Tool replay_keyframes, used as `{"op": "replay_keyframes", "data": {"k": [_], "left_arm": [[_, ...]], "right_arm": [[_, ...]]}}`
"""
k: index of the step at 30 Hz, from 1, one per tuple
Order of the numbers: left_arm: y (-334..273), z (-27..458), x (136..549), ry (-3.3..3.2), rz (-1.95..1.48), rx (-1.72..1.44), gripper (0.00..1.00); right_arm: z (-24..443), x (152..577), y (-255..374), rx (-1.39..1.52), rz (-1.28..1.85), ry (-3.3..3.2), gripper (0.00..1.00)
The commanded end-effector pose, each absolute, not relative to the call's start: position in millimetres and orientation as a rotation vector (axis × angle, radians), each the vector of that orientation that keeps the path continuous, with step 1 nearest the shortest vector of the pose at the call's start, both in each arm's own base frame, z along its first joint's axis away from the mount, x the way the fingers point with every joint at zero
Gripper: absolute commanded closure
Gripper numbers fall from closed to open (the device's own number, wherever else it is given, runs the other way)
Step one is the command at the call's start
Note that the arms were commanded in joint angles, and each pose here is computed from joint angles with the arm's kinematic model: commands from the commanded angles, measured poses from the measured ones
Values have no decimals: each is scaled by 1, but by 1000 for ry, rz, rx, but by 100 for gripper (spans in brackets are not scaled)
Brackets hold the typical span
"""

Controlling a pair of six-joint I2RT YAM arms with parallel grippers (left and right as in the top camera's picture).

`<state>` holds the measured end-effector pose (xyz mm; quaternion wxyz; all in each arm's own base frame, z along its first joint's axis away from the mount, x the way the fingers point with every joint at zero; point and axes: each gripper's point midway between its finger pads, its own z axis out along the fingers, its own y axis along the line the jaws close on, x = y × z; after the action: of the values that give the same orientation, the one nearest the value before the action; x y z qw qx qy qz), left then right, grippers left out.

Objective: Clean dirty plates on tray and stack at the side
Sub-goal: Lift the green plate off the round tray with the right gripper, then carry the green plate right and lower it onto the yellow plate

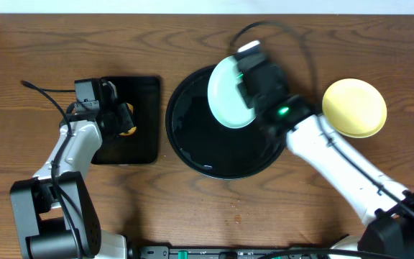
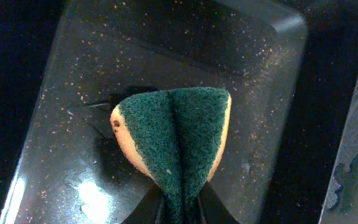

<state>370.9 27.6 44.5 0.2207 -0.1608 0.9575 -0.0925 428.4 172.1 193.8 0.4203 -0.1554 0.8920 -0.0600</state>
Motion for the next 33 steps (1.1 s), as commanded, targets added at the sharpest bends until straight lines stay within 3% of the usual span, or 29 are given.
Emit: {"op": "replay_keyframes", "data": {"k": [1, 8, 16, 29, 30, 31, 33], "left_arm": [[28, 45, 373, 2647, -252, -416, 87], [28, 45, 373, 2647, -252, -416, 86], [28, 45, 374, 2643, -251, -415, 85], [29, 49, 383, 2603, -248, -403, 85], [29, 49, 383, 2603, -248, -403, 85], [29, 49, 383, 2603, -248, -403, 85], [29, 49, 383, 2603, -248, -403, 85]], "right_arm": [[190, 434, 170, -210, 311, 2334, 99], [176, 450, 24, 182, 269, 2408, 99], [161, 425, -127, 521, 89, 2404, 99], [69, 396, -196, 785, 31, 2566, 99], [62, 396, -196, 790, 35, 2580, 97], [56, 396, -196, 794, 40, 2591, 89], [48, 396, -195, 797, 53, 2605, 66]]}}
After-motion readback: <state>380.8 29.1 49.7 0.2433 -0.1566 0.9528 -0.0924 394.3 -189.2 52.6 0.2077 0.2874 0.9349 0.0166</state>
